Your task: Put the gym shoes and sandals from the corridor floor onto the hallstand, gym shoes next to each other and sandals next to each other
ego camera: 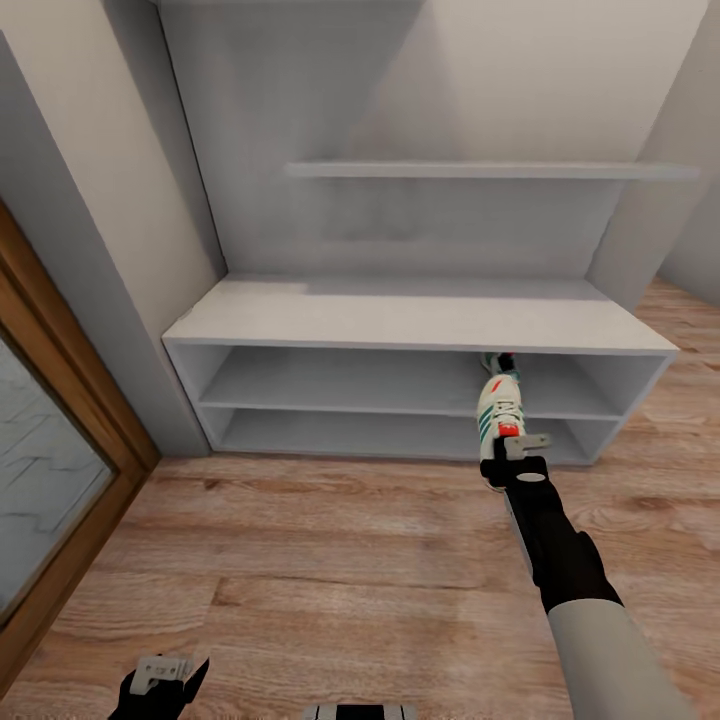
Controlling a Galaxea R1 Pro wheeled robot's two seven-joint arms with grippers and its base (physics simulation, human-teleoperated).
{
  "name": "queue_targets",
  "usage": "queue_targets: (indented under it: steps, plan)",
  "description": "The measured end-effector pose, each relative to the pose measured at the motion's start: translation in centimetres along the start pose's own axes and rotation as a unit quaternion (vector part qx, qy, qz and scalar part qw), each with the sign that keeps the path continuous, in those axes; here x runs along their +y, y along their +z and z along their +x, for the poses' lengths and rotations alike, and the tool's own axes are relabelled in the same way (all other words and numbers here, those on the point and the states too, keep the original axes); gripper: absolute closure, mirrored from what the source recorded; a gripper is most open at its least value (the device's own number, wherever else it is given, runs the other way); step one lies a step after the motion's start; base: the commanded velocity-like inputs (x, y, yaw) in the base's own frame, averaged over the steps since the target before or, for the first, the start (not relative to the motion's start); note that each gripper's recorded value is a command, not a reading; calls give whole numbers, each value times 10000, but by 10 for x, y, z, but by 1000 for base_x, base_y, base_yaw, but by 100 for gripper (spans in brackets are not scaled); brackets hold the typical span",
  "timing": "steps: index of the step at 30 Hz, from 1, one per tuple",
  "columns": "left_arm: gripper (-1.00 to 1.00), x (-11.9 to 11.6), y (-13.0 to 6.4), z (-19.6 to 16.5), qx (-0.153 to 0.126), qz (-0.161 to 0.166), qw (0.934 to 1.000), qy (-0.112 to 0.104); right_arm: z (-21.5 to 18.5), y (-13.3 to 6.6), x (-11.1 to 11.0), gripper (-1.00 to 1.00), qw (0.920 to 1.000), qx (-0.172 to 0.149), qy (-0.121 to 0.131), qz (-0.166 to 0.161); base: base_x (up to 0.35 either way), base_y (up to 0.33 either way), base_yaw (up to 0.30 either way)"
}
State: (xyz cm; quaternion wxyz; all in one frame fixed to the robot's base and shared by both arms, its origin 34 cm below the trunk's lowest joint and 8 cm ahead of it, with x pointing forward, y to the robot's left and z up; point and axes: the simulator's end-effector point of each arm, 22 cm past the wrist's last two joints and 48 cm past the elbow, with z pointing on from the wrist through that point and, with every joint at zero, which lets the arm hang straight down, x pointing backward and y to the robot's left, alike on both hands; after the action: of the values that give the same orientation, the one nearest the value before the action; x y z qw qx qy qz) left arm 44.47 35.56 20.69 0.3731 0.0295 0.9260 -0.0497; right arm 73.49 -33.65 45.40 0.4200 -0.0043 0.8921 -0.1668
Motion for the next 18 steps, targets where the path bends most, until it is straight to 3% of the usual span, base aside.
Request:
queue_targets:
  steps: [5,7,18]
  plan:
    - [-100,0,2,12,126,1,9999,-15,14,9,9,100,9999,121,-31,-114,0,0,132]
    - [-100,1,2,18,180,-1,9998,-19,20,12,27,100,9986,170,-23,-501,0,0,106]
    - [-100,0,4,47,486,5,9988,-52,41,29,32,100,9980,309,-101,-547,0,0,95]
